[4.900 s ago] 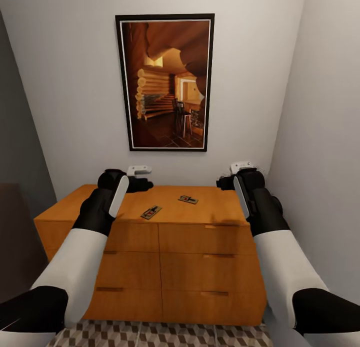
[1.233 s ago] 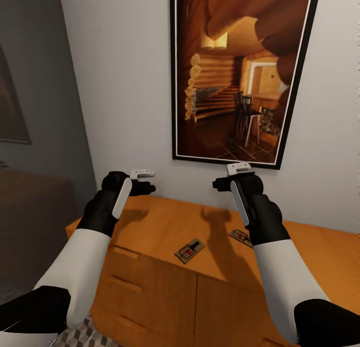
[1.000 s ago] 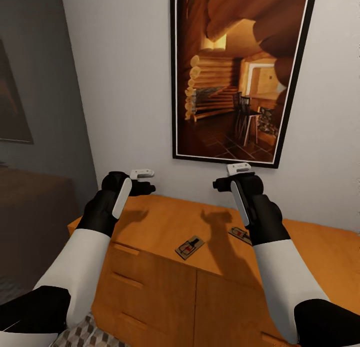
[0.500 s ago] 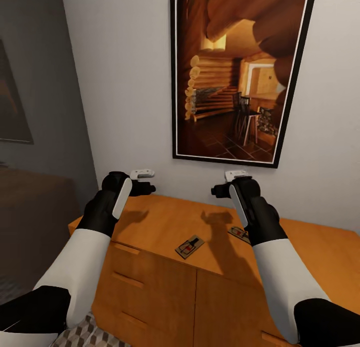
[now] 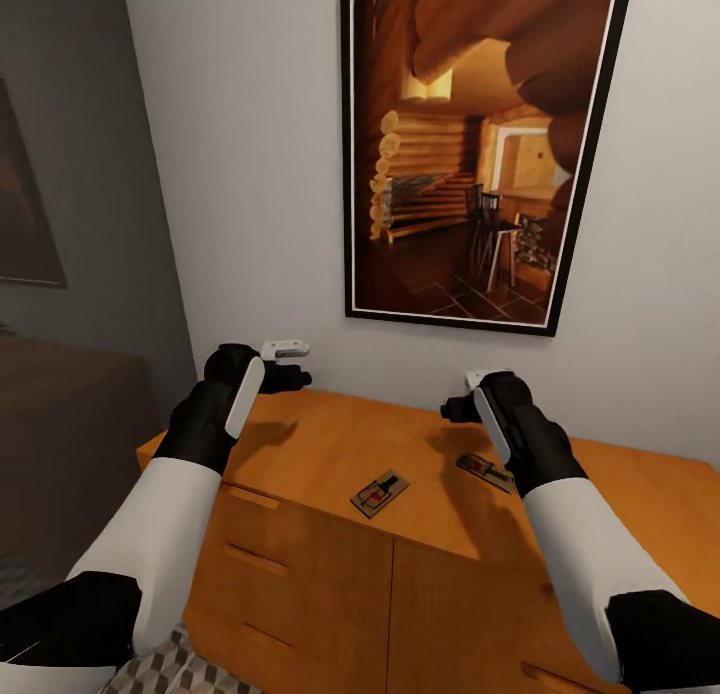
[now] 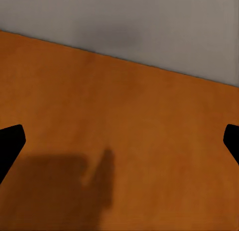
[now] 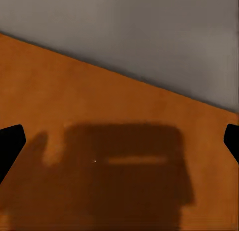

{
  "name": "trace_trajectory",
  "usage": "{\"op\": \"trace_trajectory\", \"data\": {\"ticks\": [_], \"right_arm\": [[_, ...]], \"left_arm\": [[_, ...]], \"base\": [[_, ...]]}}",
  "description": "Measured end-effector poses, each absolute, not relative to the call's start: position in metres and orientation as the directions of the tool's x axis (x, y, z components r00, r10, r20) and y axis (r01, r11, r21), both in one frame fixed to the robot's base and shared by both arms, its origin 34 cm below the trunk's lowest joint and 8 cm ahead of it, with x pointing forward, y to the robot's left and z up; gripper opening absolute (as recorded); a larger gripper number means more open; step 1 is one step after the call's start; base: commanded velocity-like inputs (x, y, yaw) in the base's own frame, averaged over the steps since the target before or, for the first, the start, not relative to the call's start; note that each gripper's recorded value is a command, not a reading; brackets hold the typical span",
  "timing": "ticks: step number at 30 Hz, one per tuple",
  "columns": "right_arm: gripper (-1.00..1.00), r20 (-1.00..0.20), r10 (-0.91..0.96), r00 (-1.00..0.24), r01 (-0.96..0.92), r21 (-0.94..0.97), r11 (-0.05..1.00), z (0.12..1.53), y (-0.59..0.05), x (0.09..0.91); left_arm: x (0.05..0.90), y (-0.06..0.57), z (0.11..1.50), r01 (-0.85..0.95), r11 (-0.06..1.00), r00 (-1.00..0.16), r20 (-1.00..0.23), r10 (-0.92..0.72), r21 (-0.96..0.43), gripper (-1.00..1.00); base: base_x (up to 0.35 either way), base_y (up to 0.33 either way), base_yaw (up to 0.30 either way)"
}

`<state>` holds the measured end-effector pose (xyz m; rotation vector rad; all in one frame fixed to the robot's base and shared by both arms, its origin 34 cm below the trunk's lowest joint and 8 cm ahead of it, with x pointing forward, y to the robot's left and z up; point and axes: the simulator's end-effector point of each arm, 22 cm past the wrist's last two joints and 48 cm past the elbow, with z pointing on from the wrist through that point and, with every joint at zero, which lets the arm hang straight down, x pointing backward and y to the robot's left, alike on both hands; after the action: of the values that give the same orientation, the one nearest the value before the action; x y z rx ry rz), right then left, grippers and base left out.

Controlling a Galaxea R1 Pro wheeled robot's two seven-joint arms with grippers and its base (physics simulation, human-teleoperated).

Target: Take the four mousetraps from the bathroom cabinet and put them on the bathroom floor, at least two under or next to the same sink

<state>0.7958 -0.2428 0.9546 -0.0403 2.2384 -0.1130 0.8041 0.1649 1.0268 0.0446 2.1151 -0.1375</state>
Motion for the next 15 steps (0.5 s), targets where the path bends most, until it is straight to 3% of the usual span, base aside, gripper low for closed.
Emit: {"op": "trace_trajectory", "data": {"ticks": [15], "right_arm": [[1.0,-0.751,0.003,-0.661,0.051,-0.041,0.998,0.934,-0.288,0.792]], "left_arm": [[0.804,0.164,1.02,0.087,0.993,-0.535,-0.845,-0.021,-0.079,1.0]], "base": [[-0.012,-0.003,0.0]]}}
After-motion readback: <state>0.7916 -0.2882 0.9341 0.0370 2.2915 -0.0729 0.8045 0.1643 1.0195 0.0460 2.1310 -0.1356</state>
